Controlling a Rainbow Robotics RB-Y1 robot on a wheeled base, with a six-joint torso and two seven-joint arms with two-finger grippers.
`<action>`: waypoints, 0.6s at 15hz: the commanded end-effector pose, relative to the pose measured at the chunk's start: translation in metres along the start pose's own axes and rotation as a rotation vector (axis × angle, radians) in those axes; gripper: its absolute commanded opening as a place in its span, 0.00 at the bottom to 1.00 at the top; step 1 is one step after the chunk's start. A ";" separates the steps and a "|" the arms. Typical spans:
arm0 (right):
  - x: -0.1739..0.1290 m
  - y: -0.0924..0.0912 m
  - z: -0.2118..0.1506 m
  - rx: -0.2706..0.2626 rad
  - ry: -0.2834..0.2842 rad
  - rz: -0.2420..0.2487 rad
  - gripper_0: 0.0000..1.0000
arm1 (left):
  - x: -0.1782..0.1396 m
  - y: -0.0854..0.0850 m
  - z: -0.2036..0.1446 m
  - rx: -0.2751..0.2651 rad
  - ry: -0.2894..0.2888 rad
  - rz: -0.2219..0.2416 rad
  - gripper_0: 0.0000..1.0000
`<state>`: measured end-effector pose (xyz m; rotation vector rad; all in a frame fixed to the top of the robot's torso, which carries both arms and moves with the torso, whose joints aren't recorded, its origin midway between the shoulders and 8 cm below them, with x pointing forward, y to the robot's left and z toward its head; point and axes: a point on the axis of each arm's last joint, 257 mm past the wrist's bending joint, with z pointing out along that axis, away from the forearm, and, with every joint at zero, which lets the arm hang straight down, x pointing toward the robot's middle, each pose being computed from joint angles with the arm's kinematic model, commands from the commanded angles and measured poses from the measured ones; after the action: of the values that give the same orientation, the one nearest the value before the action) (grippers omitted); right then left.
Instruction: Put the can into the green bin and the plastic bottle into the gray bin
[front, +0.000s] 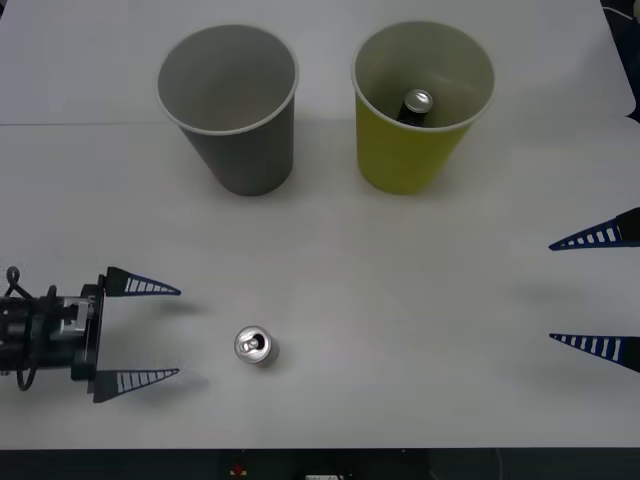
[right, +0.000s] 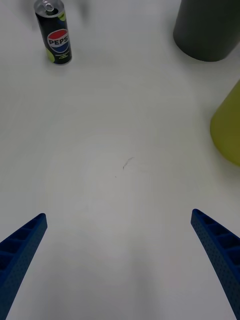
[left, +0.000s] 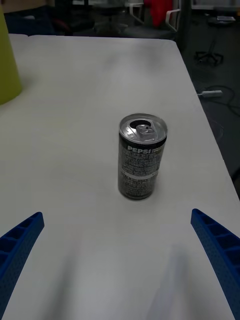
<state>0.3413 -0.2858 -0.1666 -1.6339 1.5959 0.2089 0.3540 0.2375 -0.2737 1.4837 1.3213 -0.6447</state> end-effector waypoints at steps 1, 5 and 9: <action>0.000 0.000 0.000 0.000 0.000 0.000 1.00 | 0.004 -0.003 0.020 0.005 -0.028 -0.008 1.00; 0.000 0.000 0.000 0.000 0.000 0.000 1.00 | 0.003 -0.009 0.057 0.020 -0.084 -0.023 1.00; 0.000 0.000 0.000 0.000 0.000 0.000 1.00 | -0.004 -0.016 0.084 0.042 -0.120 -0.026 1.00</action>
<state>0.3413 -0.2858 -0.1666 -1.6340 1.5958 0.2089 0.3559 0.1633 -0.3038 1.4386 1.2507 -0.7677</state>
